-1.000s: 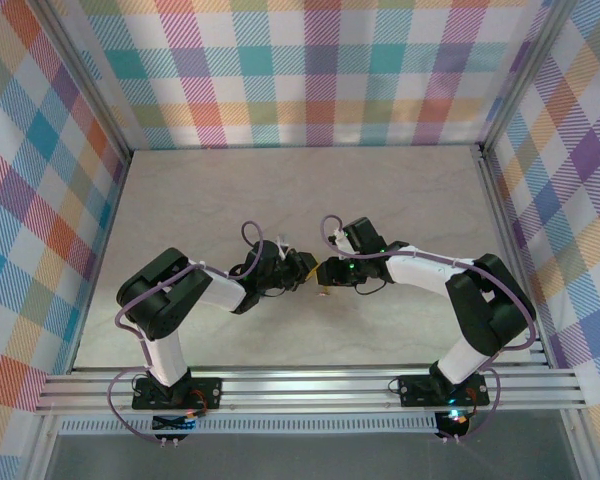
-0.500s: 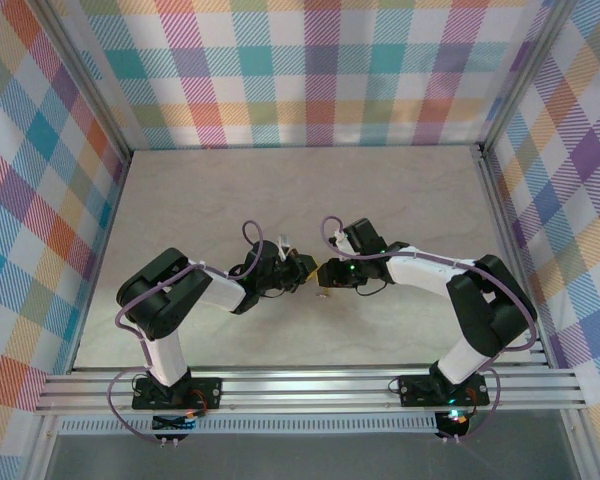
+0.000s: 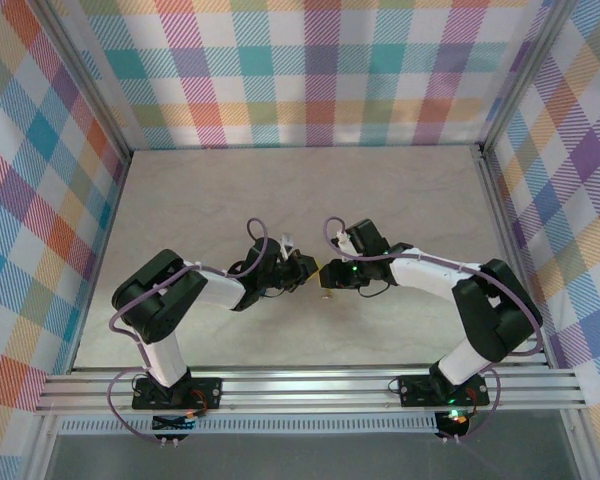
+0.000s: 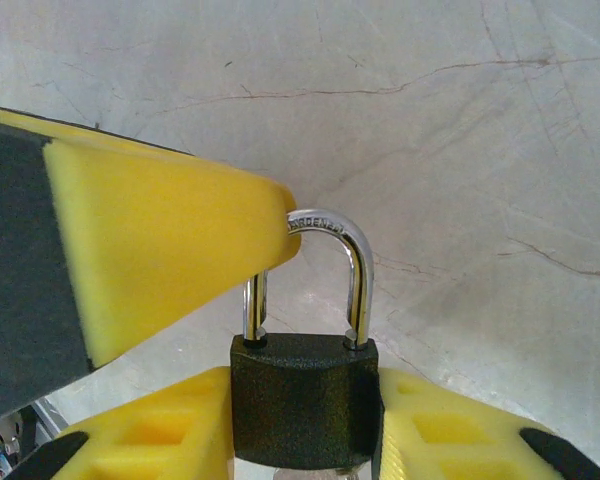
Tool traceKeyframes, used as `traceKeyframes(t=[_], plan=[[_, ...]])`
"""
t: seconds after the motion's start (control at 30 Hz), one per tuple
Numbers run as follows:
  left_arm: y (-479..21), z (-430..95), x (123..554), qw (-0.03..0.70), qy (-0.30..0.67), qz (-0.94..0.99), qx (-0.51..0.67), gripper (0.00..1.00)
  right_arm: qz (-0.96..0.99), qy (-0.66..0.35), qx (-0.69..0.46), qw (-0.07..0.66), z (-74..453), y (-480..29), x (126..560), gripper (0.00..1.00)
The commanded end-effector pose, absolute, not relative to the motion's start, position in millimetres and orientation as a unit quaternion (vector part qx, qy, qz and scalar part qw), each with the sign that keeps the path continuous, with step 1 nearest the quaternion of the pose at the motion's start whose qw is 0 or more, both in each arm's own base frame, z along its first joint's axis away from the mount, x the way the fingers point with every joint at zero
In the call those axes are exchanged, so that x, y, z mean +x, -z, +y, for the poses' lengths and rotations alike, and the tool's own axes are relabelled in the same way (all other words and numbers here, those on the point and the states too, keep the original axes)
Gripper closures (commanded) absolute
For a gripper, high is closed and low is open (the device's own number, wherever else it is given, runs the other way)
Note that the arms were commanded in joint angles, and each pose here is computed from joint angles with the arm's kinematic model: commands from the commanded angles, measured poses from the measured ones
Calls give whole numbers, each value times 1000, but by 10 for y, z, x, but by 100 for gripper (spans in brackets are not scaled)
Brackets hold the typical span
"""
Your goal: Lock with the key
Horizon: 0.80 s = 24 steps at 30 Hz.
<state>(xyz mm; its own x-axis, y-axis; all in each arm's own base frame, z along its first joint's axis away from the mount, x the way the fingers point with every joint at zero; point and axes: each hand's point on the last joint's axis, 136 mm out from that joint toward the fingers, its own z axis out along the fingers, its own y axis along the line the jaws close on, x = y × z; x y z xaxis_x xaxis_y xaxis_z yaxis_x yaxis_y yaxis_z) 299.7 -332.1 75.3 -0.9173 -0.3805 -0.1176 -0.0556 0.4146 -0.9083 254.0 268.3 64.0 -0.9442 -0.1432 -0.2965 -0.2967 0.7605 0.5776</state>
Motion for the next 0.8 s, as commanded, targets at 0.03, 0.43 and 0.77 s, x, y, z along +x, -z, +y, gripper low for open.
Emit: traceKeyframes(t=[0.03,0.43,0.77], plan=[[-618,-3347,2815,120,506,847,-110,100,903,-364,-143,175,2792,-976,2690,66],[-596,-3272,2822,130,485,858,-113,100,897,-374,-146,183,2777,-1048,2678,66],[-600,-3255,2837,134,490,852,-126,100,894,-381,-152,182,2788,-1066,2650,62]])
